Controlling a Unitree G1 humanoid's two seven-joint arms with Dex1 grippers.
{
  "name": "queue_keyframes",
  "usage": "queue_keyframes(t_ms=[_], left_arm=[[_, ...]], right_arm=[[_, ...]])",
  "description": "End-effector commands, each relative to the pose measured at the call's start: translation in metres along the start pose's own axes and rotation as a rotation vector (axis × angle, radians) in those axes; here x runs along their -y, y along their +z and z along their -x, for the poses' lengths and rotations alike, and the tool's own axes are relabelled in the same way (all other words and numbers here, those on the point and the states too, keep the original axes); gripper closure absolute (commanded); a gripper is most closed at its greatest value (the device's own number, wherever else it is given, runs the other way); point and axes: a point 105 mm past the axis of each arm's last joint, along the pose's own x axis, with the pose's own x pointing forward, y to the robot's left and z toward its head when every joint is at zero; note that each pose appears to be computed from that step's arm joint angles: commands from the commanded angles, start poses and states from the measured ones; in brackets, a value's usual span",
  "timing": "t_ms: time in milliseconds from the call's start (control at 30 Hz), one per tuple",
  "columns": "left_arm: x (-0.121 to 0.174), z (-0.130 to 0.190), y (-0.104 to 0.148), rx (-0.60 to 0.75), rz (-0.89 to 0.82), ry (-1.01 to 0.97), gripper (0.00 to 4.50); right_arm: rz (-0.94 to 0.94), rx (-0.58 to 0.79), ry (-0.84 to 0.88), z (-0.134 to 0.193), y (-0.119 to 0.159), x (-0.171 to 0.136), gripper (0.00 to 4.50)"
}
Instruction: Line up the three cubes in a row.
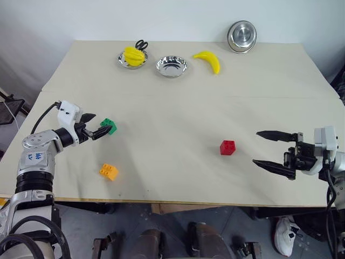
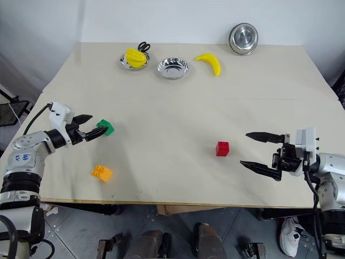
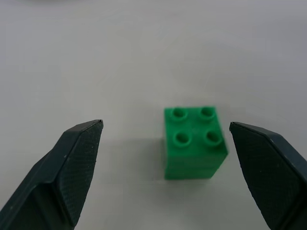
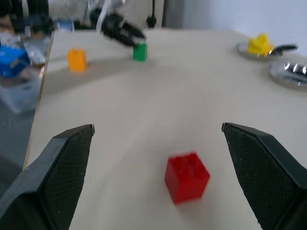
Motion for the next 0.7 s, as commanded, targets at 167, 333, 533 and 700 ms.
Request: queue_keyframes(t_ms=[167,333,533,700], left_arm=[[0.008,-0.010,-0.002,0.008,0.001,-0.065,0.00],[0.008,-0.016,0.000,0.034,0.025,-0.064,1.19],[0.011,-0.023,-0.003,0.028,0.034,-0.089,3.03],[0.043,-0.032,0.027,0.120,-0.093,-0.316,3.02]], right_arm=[[0.027,0.065,-0.042,0.005,0.002,-0.008,0.03],[0.023,0.042,-0.059,0.013,-0.006,-0.013,0.00],[0.015,0.018,-0.085,0.023,-0.010,-0.014,0.00],[0.013,-0.034,-0.119,0.042,-0.012,-0.015,0.00]])
